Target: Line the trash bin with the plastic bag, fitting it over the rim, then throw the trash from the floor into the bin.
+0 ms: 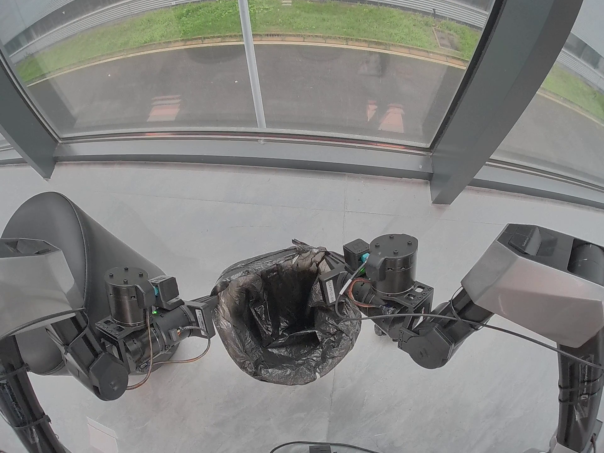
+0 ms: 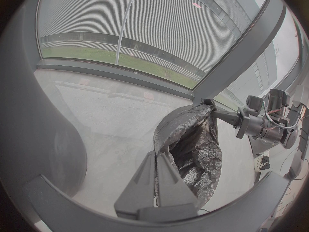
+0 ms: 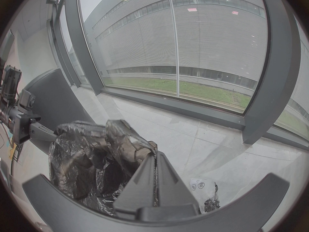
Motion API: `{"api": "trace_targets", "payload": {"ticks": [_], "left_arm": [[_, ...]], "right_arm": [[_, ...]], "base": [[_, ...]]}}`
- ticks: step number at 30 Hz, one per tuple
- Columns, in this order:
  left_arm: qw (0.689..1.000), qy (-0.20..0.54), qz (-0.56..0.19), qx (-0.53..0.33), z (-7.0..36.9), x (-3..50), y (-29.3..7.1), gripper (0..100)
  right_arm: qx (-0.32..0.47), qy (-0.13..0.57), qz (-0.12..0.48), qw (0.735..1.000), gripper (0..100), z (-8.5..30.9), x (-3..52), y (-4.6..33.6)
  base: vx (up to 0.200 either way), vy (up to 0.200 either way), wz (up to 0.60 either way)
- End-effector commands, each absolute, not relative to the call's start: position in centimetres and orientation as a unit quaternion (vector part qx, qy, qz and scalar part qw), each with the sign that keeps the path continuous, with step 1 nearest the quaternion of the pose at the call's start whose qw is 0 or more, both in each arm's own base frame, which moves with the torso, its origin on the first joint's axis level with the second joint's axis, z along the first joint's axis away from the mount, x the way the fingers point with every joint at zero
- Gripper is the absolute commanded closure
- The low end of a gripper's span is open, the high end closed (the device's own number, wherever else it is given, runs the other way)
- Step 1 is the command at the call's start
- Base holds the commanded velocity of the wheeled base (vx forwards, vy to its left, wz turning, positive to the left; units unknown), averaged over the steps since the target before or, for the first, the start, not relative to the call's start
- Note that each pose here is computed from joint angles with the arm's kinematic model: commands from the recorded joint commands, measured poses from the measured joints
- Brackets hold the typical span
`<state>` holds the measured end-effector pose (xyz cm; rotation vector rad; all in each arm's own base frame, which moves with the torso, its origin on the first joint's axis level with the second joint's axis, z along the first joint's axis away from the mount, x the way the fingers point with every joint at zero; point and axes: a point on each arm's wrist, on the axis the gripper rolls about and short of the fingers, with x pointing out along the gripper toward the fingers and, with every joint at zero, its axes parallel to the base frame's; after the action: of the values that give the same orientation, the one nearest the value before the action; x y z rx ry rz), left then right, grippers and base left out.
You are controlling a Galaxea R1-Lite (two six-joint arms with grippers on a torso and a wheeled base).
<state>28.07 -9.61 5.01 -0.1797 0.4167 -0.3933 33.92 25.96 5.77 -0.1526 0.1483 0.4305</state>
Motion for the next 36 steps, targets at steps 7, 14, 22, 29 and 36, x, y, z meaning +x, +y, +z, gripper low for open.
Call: {"api": "trace_targets", "payload": {"ticks": [7, 14, 22, 29, 36], "left_arm": [[0.955, 0.212, -0.187, -0.084, 3.8, 31.1, -9.7, 100], [0.955, 0.217, -0.185, -0.076, 2.9, 31.9, -9.7, 100], [0.958, 0.210, -0.182, -0.073, 2.9, 32.1, -9.8, 100], [0.957, 0.214, -0.181, -0.071, 2.8, 32.1, -9.7, 100], [0.960, 0.210, -0.171, -0.069, 2.9, 32.1, -9.7, 0]], "right_arm": [[-0.079, 0.084, 0.210, 0.971, 100, 4.8, 36.1, 26.1], [-0.086, 0.088, 0.194, 0.973, 100, 4.3, 37.1, 24.9], [-0.087, 0.091, 0.198, 0.972, 100, 3.9, 37.2, 24.9], [-0.088, 0.091, 0.199, 0.972, 100, 3.9, 37.1, 24.9], [-0.087, 0.089, 0.198, 0.972, 0, 4.0, 37.2, 24.9]], "base": [[0.000, 0.000, 0.00], [0.000, 0.000, 0.00], [0.000, 0.000, 0.00], [0.000, 0.000, 0.00], [0.000, 0.000, 0.00]]}}
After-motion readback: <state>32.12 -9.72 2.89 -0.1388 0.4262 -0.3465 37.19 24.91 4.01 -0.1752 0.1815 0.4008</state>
